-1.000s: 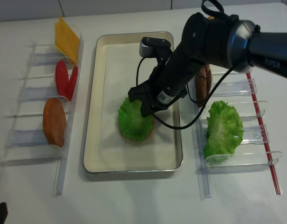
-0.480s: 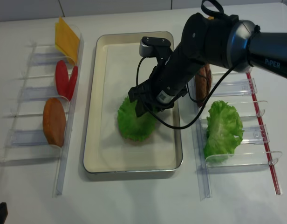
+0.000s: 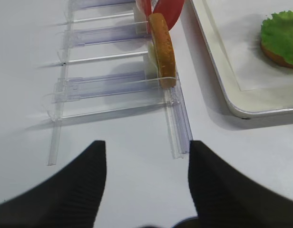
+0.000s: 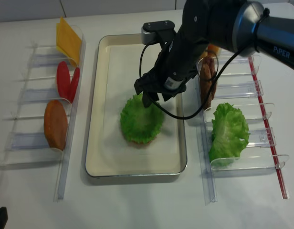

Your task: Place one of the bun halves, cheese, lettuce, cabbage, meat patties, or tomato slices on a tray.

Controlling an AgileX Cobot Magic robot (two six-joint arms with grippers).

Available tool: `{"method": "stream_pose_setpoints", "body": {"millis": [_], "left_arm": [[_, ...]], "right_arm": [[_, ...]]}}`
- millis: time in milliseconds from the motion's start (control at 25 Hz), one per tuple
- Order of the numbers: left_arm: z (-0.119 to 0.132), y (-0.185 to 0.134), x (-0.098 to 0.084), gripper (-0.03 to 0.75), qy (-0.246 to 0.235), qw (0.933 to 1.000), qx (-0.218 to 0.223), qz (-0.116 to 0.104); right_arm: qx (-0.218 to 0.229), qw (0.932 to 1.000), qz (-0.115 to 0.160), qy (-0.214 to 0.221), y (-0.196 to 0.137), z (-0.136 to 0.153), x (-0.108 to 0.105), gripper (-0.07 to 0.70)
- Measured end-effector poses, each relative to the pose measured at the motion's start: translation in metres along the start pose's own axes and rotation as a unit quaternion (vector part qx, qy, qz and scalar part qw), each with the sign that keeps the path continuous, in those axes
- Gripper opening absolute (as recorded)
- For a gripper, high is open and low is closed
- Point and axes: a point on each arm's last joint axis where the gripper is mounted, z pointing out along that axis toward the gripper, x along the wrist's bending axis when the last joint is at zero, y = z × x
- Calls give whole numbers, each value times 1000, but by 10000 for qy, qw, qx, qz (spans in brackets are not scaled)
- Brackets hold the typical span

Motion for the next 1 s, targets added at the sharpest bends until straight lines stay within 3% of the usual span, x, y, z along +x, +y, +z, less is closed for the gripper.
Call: {"method": "stream_pose_setpoints", "body": {"millis": [440,760,1000], "left_arm": [[0,0,0,357,0,10000,0,0],[0,0,0,357,0,10000,0,0],[0,0,0,357,0,10000,0,0]], "right_arm": [[587,9978,-27,-309,13,-44,13,486],[280,9990,87,-327,18,-71,22,486],[-189,9995,-38,-251,3,-117,35,486]]}}
